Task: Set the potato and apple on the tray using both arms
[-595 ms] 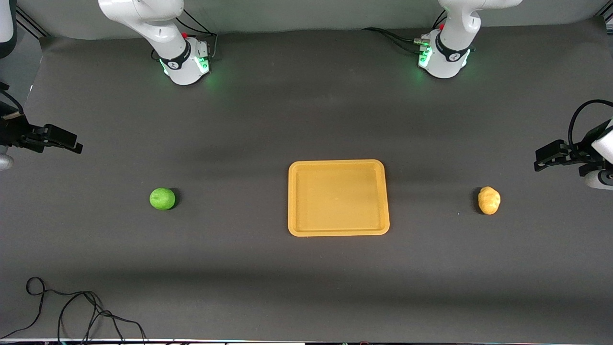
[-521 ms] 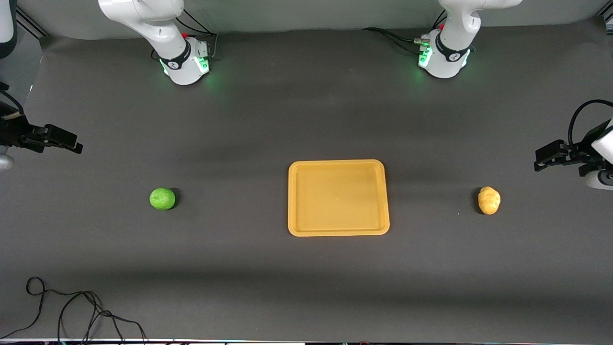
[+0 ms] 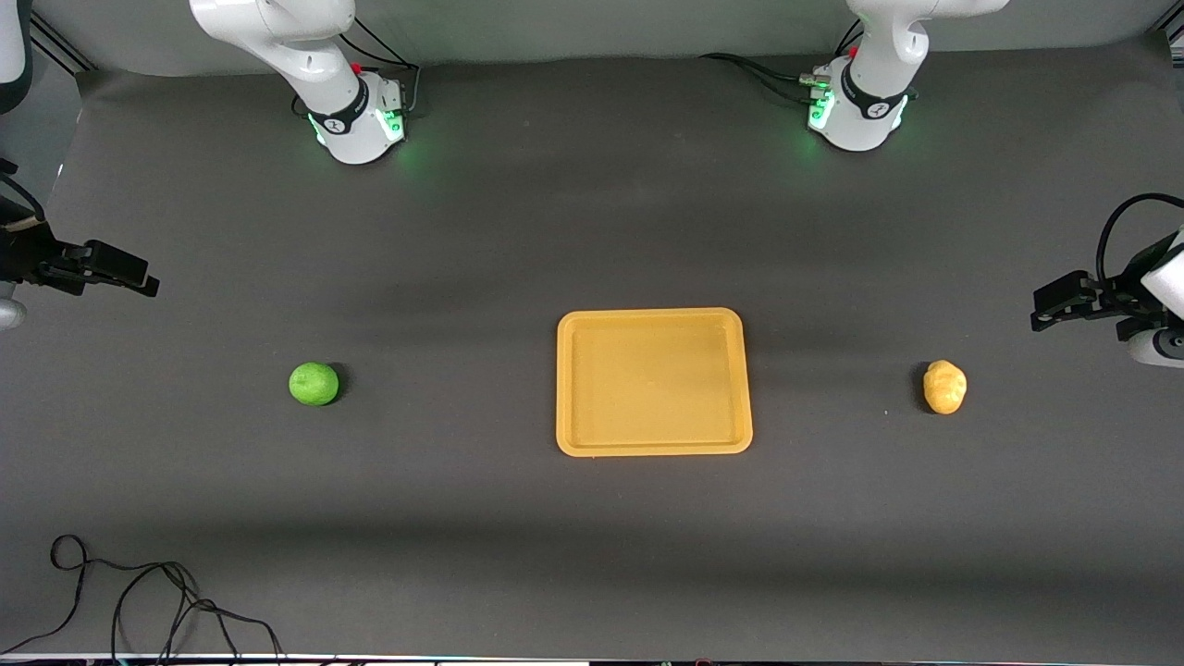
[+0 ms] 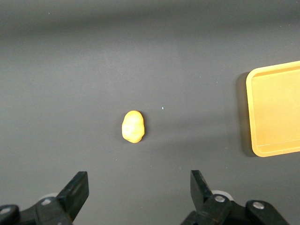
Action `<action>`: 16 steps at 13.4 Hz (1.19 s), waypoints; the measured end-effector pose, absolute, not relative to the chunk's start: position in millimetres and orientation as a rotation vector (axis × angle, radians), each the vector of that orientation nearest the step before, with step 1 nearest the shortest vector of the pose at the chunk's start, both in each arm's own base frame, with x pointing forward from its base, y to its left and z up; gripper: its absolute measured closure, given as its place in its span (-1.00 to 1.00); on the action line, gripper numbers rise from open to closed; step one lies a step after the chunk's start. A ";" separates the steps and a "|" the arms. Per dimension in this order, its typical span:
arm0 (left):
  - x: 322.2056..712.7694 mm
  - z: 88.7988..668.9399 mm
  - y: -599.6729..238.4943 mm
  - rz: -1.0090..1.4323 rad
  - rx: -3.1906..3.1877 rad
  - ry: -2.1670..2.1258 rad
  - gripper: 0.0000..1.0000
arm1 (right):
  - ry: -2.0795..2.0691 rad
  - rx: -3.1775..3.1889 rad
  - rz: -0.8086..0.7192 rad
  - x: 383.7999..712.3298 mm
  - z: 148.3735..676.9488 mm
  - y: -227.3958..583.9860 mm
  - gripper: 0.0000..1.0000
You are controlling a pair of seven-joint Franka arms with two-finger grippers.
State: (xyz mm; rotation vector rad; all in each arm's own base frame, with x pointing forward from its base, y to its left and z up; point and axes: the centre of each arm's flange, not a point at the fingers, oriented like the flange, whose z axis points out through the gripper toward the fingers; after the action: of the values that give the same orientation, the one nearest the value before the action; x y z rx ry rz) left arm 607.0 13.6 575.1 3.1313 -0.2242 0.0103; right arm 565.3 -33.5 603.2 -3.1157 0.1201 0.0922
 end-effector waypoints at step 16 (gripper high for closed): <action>677.2 390.7 16.4 0.028 3.150 -0.270 -0.94 | 0.118 -3.117 0.099 565.0 601.4 -32.8 -1.00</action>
State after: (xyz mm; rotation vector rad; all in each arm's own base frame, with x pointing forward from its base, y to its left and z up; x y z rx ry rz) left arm 677.2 16.4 390.7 3.1497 -0.2702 0.0283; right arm 565.0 -32.8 601.4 -3.1171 0.1175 0.0985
